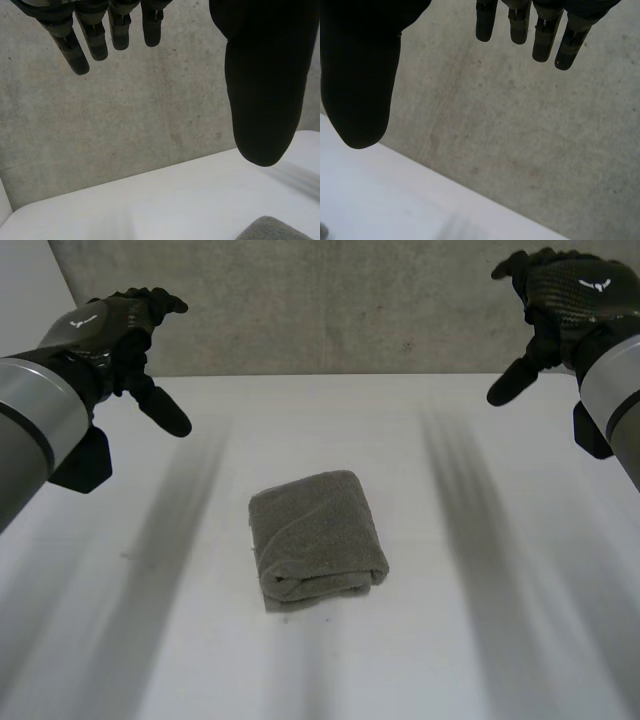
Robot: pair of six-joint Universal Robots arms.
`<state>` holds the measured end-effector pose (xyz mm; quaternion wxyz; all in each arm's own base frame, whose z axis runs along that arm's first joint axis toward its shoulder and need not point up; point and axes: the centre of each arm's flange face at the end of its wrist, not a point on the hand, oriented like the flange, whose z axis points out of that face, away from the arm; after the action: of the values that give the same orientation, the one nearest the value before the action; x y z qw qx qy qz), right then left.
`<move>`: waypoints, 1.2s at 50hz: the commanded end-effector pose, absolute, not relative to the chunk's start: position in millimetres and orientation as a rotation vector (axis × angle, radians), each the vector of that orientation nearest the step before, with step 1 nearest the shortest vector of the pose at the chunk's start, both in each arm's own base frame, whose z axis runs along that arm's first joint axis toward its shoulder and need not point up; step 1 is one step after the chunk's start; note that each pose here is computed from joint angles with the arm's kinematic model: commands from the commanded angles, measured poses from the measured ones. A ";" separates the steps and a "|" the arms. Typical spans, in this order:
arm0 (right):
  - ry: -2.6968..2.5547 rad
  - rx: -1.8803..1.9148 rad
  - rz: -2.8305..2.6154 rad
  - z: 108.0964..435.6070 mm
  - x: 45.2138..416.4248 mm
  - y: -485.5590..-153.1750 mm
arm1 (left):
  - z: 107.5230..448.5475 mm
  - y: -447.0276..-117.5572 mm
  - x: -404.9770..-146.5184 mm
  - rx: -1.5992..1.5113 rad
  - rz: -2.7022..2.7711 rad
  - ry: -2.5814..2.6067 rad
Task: Fold the towel.
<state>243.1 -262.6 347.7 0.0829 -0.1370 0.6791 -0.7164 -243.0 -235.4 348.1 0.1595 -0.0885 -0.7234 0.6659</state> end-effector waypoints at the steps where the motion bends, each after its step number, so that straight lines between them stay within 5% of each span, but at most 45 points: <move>1: 2.060 -0.429 -2.102 343.6 243.2 -262.2 | 353.3 -230.9 -242.6 -0.268 1.901 -2.039; 60: 2.069 -0.485 -2.104 338.7 246.0 -259.9 | 362.8 -240.1 -228.8 -0.219 1.985 -2.007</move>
<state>245.4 -260.2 339.7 0.0768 -0.1590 0.6897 -0.7023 -228.6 -237.6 360.8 0.1540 -0.0777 -0.7090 0.6838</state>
